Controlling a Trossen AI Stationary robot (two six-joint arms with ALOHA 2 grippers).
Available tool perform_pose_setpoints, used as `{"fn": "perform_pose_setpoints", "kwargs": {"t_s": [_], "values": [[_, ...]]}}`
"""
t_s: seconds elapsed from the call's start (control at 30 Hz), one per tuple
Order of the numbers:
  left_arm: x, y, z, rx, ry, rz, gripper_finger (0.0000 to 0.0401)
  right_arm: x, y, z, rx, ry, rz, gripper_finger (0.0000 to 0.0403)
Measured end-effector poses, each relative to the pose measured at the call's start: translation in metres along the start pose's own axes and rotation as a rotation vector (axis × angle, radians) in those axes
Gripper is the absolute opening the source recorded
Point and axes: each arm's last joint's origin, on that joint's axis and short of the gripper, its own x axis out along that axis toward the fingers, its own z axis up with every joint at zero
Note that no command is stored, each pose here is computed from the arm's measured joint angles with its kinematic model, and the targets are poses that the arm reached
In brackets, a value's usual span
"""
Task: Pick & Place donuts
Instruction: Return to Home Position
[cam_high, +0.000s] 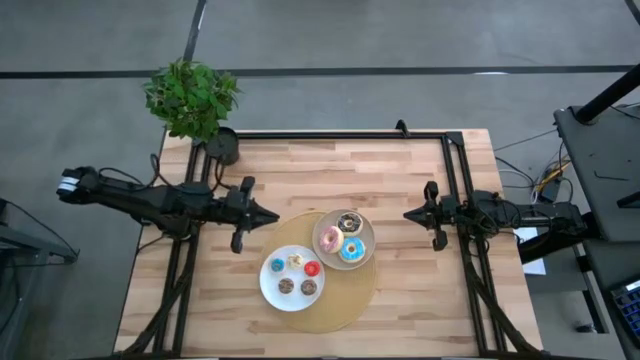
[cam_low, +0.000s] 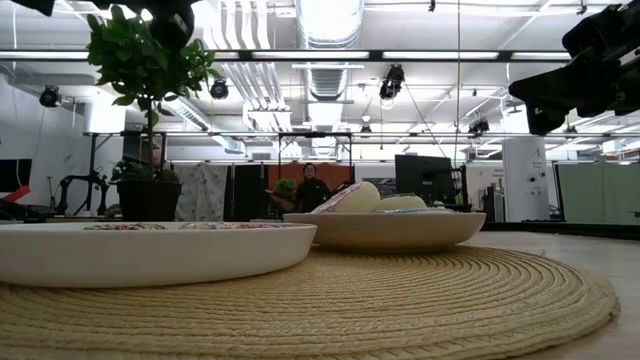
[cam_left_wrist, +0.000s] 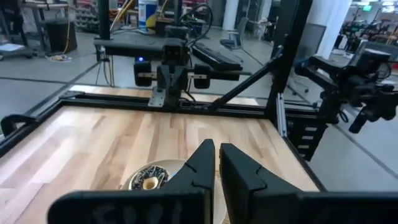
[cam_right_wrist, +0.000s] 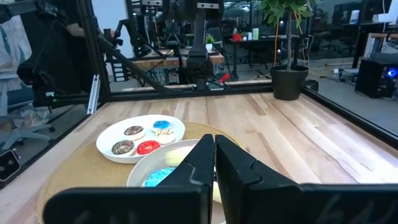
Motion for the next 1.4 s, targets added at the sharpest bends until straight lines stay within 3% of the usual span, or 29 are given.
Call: {"fn": "perform_pose_setpoints", "kwargs": {"t_s": [0.33, 0.9, 1.4], "values": [[-0.011, 0.002, -0.007, 0.081, -0.017, 0.009, 0.0, 0.0, 0.0, 0.0, 0.002, 0.0, 0.0, 0.0009], [-0.037, 0.019, -0.063, 0.025, -0.084, 0.066, 0.0, 0.0, 0.0, 0.0, -0.002, 0.0, 0.0, 0.0009], [-0.056, 0.03, -0.093, -0.019, -0.123, 0.116, 0.0, 0.0, 0.0, 0.0, -0.002, 0.0, 0.0, 0.0009]]}}
